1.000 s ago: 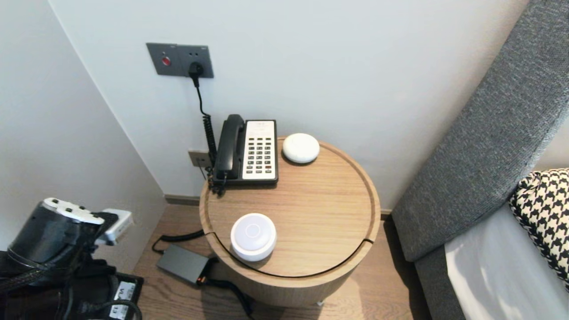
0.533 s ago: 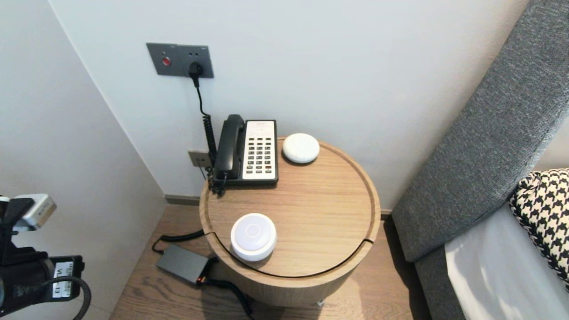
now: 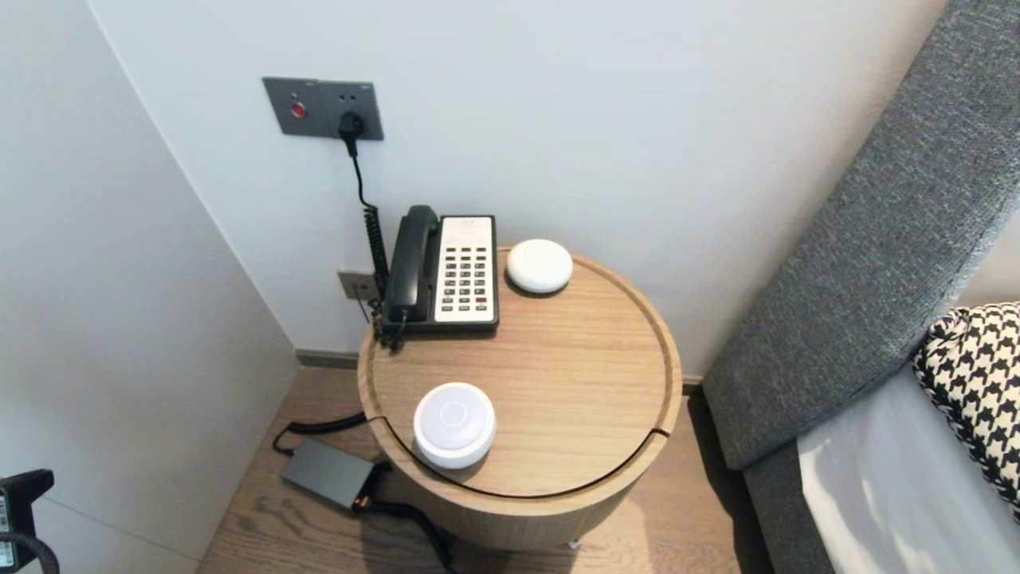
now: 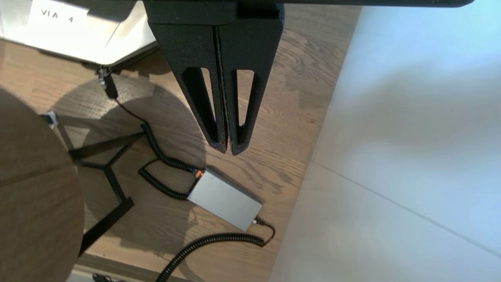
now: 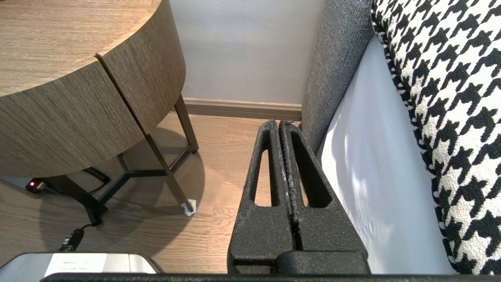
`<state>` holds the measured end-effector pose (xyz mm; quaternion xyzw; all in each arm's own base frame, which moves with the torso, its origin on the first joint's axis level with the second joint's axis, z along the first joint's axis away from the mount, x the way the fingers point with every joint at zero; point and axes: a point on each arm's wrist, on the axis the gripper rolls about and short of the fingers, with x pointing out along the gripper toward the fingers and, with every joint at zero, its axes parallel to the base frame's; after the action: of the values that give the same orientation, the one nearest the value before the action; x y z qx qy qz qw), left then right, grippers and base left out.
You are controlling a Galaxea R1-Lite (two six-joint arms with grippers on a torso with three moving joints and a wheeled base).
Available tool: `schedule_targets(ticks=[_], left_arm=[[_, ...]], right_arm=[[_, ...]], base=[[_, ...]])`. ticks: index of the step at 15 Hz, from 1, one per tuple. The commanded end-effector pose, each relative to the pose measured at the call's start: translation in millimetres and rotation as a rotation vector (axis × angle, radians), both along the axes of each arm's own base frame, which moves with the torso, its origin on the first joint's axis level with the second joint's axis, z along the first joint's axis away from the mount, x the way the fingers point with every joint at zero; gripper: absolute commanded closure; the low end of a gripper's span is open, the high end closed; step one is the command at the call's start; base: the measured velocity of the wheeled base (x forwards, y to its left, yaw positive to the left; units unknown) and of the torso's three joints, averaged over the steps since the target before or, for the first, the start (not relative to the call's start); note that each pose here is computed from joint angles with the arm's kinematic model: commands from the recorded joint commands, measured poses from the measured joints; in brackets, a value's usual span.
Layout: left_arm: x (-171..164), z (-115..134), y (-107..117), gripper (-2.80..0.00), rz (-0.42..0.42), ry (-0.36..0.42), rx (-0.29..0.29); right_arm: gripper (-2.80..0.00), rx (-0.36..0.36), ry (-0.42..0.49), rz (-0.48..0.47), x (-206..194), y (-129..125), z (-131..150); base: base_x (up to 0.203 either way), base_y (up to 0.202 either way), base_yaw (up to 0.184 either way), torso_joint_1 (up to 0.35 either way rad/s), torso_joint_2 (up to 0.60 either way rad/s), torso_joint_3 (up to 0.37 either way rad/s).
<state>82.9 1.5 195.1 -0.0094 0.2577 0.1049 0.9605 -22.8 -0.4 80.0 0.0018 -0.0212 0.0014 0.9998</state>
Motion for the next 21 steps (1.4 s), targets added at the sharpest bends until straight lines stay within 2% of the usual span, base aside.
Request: schedule_targets(ticks=[1, 6, 11, 17, 19, 20, 21], left_arm=[[-16.7, -3.6, 0.9, 0.0, -0.001, -0.045, 0.002], [-37.6, -14.4, 0.8, 0.0, -0.048, -0.087, 0.007], [-57.3, -34.7, -0.2, 0.0, -0.142, -0.135, -0.047], [-92.2, -54.5, -3.6, 0.0, -0.181, -0.286, -0.02], [-97.9, -68.1, -3.4, 0.0, -0.191, -0.271, -0.014], [-100.1, -71.3, -2.7, 0.0, -0.183, -0.278, -0.005], [-104.1, -74.1, -1.6, 0.0, -0.211, -0.3, 0.006]], right_arm=[[0.0, 0.0, 0.027, 0.0, 2.1, 0.0, -7.2], [0.0, 0.0, 0.027, 0.0, 2.1, 0.0, -7.2], [0.0, 0.0, 0.027, 0.0, 2.1, 0.0, -7.2], [0.0, 0.0, 0.027, 0.0, 2.1, 0.0, -7.2], [0.0, 0.0, 0.027, 0.0, 2.1, 0.0, -7.2], [0.0, 0.0, 0.027, 0.0, 2.1, 0.0, -7.2], [0.0, 0.0, 0.027, 0.002, 2.1, 0.0, -7.2]], base=[[0.0, 0.0, 0.0, 0.0, 0.0, 0.0], [0.0, 0.0, 0.0, 0.0, 0.0, 0.0], [0.0, 0.0, 0.0, 0.0, 0.0, 0.0], [0.0, 0.0, 0.0, 0.0, 0.0, 0.0], [0.0, 0.0, 0.0, 0.0, 0.0, 0.0], [0.0, 0.0, 0.0, 0.0, 0.0, 0.0], [0.0, 0.0, 0.0, 0.0, 0.0, 0.0]])
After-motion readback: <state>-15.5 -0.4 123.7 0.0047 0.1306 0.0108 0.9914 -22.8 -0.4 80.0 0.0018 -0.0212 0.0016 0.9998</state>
